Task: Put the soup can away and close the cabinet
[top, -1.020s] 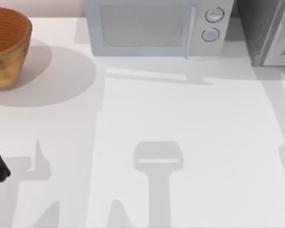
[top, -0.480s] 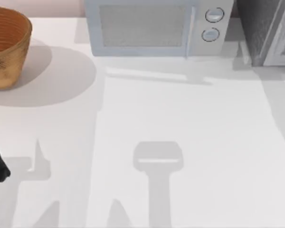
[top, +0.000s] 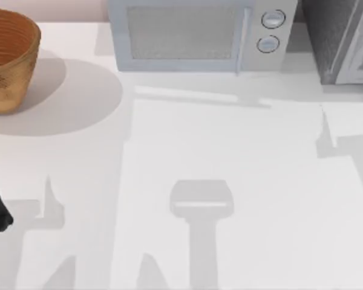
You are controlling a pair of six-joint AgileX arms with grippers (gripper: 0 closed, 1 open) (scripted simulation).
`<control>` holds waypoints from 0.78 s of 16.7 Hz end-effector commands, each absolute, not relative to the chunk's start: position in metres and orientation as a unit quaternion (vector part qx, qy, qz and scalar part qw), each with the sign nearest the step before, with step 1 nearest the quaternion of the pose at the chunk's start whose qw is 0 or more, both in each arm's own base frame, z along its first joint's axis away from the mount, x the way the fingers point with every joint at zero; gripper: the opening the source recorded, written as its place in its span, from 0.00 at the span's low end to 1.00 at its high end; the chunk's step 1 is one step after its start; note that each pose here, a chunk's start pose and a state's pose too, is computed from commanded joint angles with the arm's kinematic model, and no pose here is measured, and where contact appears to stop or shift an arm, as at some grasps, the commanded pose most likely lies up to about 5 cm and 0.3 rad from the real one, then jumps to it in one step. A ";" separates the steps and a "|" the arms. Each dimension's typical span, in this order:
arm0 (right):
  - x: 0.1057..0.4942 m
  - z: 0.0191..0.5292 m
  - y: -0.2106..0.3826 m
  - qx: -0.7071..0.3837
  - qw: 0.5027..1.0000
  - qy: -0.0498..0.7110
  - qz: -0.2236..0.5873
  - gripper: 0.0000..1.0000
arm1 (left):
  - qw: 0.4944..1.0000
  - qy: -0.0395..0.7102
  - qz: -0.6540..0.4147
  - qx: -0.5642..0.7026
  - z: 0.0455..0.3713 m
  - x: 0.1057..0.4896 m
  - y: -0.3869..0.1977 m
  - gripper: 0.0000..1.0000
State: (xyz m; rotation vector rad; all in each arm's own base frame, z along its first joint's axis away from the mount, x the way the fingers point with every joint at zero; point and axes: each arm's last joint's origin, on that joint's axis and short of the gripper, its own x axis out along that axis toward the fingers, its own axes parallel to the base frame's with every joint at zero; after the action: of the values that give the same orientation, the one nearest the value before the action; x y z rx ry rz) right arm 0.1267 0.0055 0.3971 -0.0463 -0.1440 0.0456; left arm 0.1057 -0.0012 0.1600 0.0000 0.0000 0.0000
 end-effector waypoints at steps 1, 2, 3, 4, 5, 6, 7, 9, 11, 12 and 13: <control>0.121 0.373 0.004 -0.021 0.997 -0.065 0.020 1.00 | 1.000 0.000 0.000 0.000 0.160 0.106 -0.001 1.00; 0.116 0.350 0.003 -0.019 0.998 -0.057 0.016 1.00 | 1.000 0.000 0.000 0.000 0.160 0.106 -0.001 1.00; 0.112 0.326 0.002 -0.016 0.999 -0.050 0.013 1.00 | 1.000 0.000 0.000 0.000 0.160 0.106 -0.001 1.00; 0.109 0.303 0.001 -0.014 0.999 -0.043 0.010 1.00 | 1.000 0.000 0.000 0.000 0.160 0.106 -0.001 1.00; 0.107 0.282 0.001 -0.012 0.999 -0.037 0.008 1.00 | 1.000 0.000 0.000 0.000 0.160 0.106 -0.001 1.00; 0.105 0.261 0.000 -0.010 0.999 -0.031 0.005 1.00 | 1.000 0.000 0.000 0.000 0.160 0.106 -0.001 1.00; 0.104 0.242 0.000 -0.008 1.000 -0.025 0.003 1.00 | 1.000 0.000 0.000 0.000 0.160 0.106 -0.001 1.00; 0.104 0.209 -0.001 -0.004 1.000 -0.015 0.001 1.00 | 1.000 0.000 0.000 0.000 0.160 0.106 -0.001 1.00; 0.104 0.183 -0.001 -0.002 1.000 -0.007 0.000 1.00 | 1.000 0.000 0.000 0.000 0.160 0.106 -0.001 1.00; 0.105 0.174 -0.001 -0.001 1.000 -0.004 0.000 1.00 | 1.000 0.000 0.000 0.000 0.160 0.106 -0.001 1.00; 0.105 0.167 -0.001 -0.001 1.000 -0.002 0.000 1.00 | 1.000 0.000 0.000 0.000 0.160 0.106 -0.001 1.00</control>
State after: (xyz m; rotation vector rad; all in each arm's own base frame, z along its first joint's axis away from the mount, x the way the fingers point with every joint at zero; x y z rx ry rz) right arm 0.1052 -0.0012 0.1672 -0.0012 -0.0044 -0.0005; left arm 0.1057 -0.0012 0.1600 0.0000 0.0000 0.0000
